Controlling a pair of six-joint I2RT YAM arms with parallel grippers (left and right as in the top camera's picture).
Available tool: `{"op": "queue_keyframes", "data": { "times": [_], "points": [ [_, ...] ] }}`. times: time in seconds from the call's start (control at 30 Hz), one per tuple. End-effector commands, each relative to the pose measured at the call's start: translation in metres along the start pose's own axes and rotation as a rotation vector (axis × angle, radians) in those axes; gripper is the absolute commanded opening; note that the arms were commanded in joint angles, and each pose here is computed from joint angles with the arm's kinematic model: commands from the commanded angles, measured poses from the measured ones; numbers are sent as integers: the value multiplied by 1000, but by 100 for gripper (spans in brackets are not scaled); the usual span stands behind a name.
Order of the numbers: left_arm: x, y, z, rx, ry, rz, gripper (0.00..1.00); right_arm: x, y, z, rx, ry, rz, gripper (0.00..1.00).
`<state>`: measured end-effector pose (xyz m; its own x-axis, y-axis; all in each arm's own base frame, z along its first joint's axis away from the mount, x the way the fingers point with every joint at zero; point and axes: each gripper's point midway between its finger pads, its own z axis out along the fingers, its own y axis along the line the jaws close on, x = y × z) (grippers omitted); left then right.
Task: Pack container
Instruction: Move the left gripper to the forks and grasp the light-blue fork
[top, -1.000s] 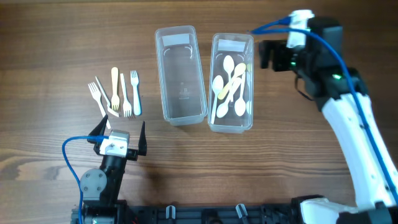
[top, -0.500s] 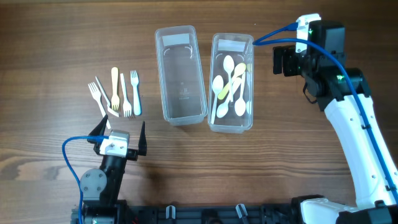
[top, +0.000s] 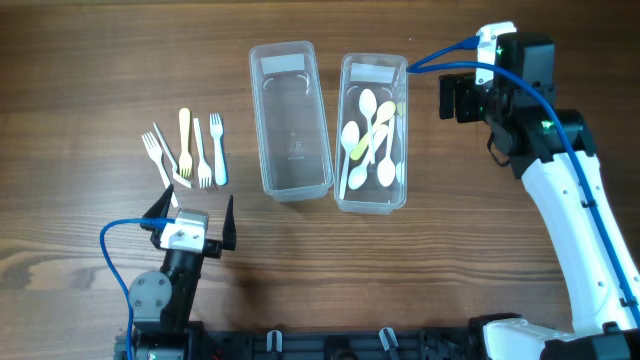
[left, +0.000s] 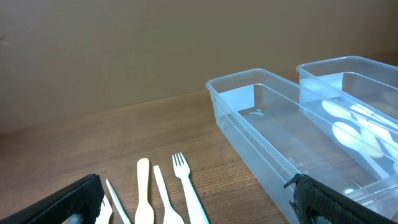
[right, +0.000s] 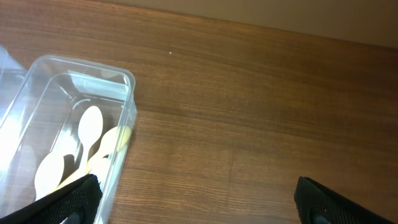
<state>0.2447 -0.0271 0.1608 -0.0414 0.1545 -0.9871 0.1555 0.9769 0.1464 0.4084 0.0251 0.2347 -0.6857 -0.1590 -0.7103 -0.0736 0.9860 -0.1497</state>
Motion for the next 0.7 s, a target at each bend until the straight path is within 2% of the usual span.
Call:
{"op": "queue_keyframes", "data": {
  "times": [0.0,0.1,0.17,0.23,0.33,0.47,0.53,0.67],
  "points": [
    [-2,-11,0,66,-17,-73,100,-1,-4,1,23,2,-11,100],
    [-16,-37,-5,227,-70,-94,100,-1,-4,1,23,2,-11,100],
    [-23,-37,-6,232,-71,-202,100,-1,-4,1,23,2,-12,100],
    [-44,-31,-10,222,-88,-325,100,-1,-4,1,23,3,-11,100],
    [-77,-22,-13,195,-70,-348,100,-1,-4,1,23,3,-11,100],
    [-106,8,-1,49,115,-377,100,-1,-4,1,23,2,-11,100],
    [-118,22,15,-15,265,-391,100,-1,-4,1,23,2,-11,100],
    [-131,30,53,-24,500,-417,100,-1,-4,1,23,2,-11,100]
  ]
}}
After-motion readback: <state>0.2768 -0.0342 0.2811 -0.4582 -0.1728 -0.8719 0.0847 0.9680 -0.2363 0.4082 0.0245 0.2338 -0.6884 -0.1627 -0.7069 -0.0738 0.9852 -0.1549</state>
